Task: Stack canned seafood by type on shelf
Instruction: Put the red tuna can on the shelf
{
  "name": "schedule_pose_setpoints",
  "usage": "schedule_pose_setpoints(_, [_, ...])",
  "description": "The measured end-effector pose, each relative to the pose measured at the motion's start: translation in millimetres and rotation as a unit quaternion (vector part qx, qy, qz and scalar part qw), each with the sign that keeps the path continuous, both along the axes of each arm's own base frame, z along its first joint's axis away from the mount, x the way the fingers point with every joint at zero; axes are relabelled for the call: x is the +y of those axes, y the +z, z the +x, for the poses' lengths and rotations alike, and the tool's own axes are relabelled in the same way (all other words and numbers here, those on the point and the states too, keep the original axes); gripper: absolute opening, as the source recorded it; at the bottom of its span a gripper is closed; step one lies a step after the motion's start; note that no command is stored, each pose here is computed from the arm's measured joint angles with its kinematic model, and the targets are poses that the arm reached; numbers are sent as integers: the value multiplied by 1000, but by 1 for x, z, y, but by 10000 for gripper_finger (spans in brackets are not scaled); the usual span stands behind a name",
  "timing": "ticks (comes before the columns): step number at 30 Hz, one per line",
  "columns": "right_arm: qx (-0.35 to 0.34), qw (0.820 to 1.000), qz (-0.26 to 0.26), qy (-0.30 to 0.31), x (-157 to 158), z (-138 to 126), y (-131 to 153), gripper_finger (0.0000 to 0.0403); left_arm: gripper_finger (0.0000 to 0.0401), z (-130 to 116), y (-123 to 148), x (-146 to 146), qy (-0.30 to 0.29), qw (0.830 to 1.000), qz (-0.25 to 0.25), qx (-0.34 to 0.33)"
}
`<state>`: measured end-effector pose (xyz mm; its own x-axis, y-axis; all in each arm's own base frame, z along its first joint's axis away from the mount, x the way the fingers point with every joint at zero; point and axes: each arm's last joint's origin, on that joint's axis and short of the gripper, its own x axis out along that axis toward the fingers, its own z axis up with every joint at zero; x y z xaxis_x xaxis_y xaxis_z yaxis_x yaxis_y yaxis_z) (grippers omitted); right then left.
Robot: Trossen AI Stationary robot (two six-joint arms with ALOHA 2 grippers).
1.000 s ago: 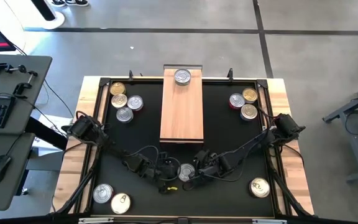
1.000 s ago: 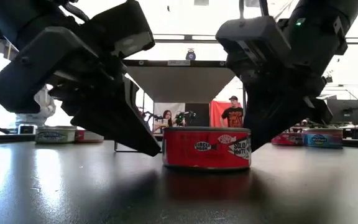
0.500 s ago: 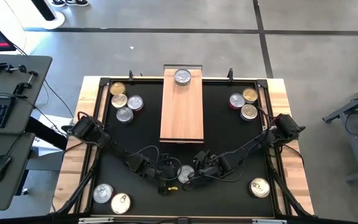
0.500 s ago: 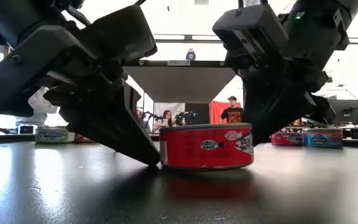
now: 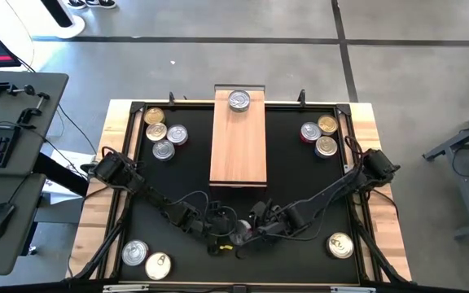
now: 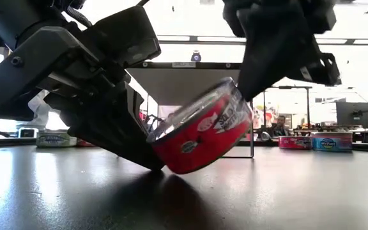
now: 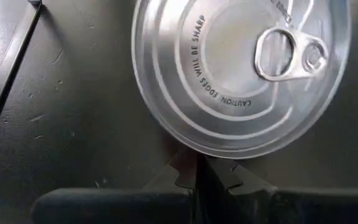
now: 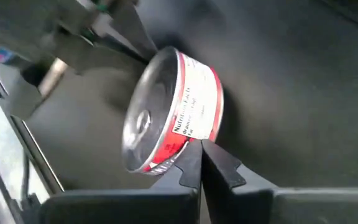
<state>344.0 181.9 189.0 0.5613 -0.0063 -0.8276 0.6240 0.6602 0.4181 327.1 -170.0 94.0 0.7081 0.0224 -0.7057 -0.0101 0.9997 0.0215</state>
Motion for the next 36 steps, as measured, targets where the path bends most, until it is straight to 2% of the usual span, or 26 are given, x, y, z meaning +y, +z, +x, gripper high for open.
schedule_pose_setpoints(5, [-24,1000,-6,-8,1,6,14,0,0,1,1,-1,4,1000,-8,-12])
schedule_pose_setpoints(16, [-80,996,21,-11,6,14,20,0,0,5,2,2,26,999,-15,-33])
schedule_pose_setpoints(21, [-94,995,11,-23,5,16,20,0,0,7,2,3,29,999,-19,-39])
schedule_pose_setpoints(28, [-82,996,3,-26,3,16,13,0,0,11,4,8,51,997,-11,-58])
schedule_pose_setpoints(36, [-79,997,-11,-15,2,18,9,0,0,13,6,9,47,997,-20,-62])
